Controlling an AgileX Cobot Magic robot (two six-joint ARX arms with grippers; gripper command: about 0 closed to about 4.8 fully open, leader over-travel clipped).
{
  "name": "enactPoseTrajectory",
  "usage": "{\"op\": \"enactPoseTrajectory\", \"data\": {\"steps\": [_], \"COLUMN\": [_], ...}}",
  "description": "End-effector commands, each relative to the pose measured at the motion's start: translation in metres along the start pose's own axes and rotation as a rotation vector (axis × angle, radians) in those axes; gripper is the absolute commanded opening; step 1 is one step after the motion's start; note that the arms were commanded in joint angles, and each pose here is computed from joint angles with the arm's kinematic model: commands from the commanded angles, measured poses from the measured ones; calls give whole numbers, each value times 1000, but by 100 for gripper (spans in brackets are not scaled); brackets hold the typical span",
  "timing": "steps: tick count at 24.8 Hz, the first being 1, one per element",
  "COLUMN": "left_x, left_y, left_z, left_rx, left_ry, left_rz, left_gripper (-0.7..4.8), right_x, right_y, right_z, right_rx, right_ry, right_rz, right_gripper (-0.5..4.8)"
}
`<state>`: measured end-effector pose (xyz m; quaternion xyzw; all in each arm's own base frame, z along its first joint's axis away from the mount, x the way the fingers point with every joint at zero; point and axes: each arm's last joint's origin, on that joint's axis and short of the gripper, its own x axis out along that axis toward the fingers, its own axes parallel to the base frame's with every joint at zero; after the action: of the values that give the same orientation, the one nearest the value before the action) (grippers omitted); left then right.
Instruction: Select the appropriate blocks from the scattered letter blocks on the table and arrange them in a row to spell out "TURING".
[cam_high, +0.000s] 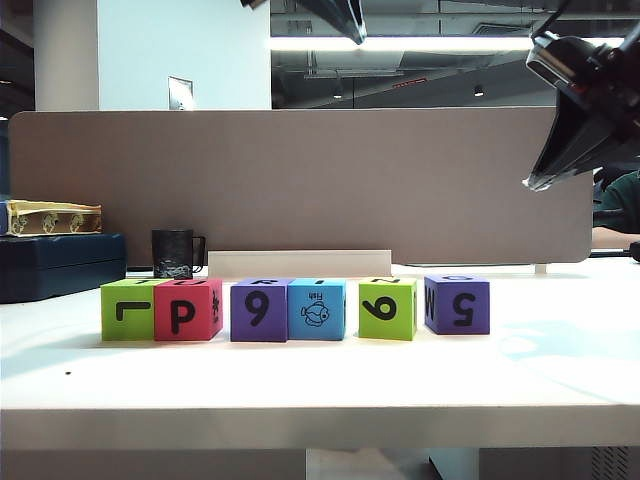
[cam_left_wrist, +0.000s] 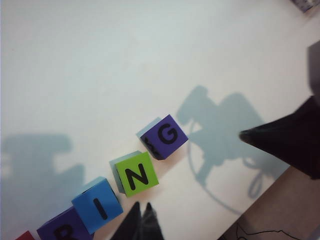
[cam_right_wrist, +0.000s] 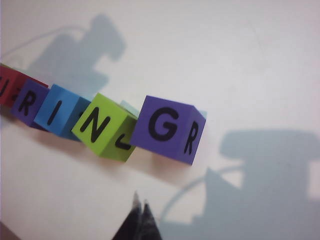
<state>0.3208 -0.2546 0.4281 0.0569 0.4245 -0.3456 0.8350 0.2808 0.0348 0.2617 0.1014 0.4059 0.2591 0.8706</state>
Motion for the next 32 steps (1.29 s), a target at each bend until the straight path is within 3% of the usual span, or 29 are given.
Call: {"op": "enactPoseTrajectory", "data": {"steps": [1, 10, 22, 32], "left_x": [-17, -47, -53, -53], "left_y": [-4, -9, -10, -10], "left_z": [-1, -3, -4, -4], "left_rx": [9, 13, 12, 12], "left_ry": [-28, -88, -100, -100], "left_rz": [-10, -17, -19, -19], "left_gripper": [-6, -6, -6, -6], "right_x": [6, 40, 83, 99], "right_y": [-3, -23, -47, -41], "right_z": [7, 9, 1, 1], "right_rx": [-28, -26, -11, -46], "right_ry": [-43, -42, -14, -28], "right_rz": [-2, -26, -20, 21], "right_gripper": [-1, -1, -1, -1]}}
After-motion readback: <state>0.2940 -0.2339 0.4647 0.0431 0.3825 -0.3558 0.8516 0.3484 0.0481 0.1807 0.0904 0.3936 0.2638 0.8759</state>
